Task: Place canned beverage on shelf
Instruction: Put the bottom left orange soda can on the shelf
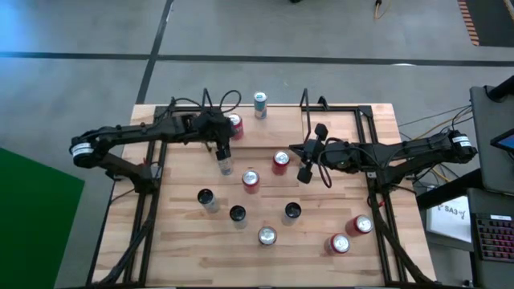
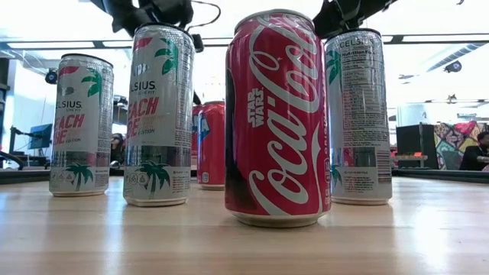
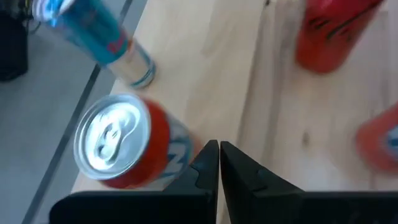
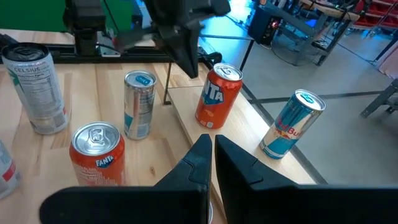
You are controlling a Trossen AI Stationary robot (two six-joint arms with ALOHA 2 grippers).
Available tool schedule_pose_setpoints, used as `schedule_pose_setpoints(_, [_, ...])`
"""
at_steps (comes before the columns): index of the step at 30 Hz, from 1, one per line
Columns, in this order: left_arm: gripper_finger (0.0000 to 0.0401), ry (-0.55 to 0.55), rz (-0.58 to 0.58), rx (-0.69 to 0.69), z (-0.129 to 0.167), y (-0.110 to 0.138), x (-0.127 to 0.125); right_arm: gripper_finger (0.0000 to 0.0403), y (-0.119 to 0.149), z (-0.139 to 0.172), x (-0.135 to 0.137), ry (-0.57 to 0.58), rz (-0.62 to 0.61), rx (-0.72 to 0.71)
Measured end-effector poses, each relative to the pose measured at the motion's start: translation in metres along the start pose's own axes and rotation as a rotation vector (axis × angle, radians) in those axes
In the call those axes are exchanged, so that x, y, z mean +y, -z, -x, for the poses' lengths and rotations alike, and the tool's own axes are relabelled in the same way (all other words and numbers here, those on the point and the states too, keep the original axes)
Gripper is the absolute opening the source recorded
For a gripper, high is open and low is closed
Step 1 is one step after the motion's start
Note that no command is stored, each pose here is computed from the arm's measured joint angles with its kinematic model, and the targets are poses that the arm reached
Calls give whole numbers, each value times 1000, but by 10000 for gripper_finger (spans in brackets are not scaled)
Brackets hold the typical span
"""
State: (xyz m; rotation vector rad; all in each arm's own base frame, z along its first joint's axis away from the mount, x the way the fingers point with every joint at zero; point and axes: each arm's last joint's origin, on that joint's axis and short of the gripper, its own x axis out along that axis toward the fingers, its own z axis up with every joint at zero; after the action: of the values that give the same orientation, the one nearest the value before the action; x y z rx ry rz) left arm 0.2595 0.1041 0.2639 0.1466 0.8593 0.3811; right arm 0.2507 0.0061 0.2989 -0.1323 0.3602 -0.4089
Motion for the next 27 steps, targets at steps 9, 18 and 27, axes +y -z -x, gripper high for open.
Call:
schedule_pose_setpoints(9, [0, -26, 16, 23, -16, 3, 11, 12, 0, 0, 0, 0, 1, -1])
schedule_pose_setpoints(18, [0, -30, 37, 49, -30, 6, 13, 12, 0, 0, 0, 0, 5, 4])
schedule_pose_setpoints(27, [0, -62, 69, 25, -32, 6, 23, 12, 1, 0, -1, 4, 7, 12])
